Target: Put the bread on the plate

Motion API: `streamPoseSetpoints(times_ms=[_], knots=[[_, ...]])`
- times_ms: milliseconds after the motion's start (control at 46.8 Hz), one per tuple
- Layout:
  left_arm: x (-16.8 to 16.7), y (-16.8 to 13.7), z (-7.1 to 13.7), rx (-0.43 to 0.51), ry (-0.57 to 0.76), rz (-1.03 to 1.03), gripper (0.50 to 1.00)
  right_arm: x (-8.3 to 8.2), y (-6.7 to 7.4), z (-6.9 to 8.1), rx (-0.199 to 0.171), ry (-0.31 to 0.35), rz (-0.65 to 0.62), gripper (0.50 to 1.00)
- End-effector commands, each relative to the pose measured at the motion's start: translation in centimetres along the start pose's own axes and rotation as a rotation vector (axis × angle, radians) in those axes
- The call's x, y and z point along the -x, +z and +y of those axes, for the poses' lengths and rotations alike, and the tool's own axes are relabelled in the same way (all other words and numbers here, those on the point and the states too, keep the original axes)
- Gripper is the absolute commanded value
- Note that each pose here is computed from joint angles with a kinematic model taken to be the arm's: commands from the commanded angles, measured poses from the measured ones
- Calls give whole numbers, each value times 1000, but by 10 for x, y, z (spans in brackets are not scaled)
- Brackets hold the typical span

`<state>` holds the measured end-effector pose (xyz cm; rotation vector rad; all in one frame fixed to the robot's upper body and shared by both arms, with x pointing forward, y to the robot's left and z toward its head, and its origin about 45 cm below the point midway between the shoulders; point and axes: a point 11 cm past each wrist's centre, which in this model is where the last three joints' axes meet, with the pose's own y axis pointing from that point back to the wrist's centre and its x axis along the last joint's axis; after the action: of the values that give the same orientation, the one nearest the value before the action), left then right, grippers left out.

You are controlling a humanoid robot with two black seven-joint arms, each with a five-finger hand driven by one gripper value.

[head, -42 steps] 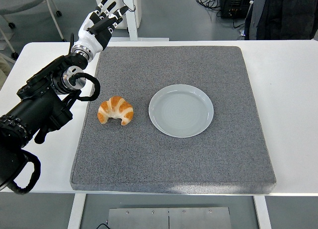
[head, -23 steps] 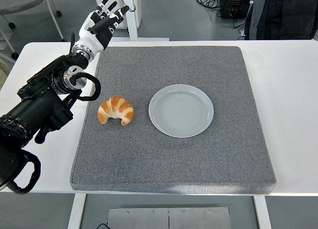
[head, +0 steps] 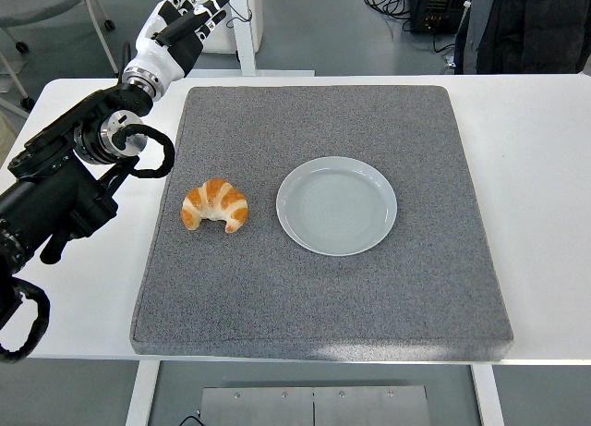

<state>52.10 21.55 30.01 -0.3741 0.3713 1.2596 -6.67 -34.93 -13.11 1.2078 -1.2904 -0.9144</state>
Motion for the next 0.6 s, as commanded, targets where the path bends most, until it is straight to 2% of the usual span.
streamPoseSetpoints(times_ms=[0, 171, 577], knots=[[3, 4, 5, -19, -24, -13, 984, 0, 0, 0, 0, -1, 0, 1000], [10, 10, 20, -88, -87, -67, 984, 0, 0, 0, 0, -1, 0, 1000], [15, 41, 49, -114, -186, -261, 984, 0, 0, 0, 0, -1, 0, 1000]])
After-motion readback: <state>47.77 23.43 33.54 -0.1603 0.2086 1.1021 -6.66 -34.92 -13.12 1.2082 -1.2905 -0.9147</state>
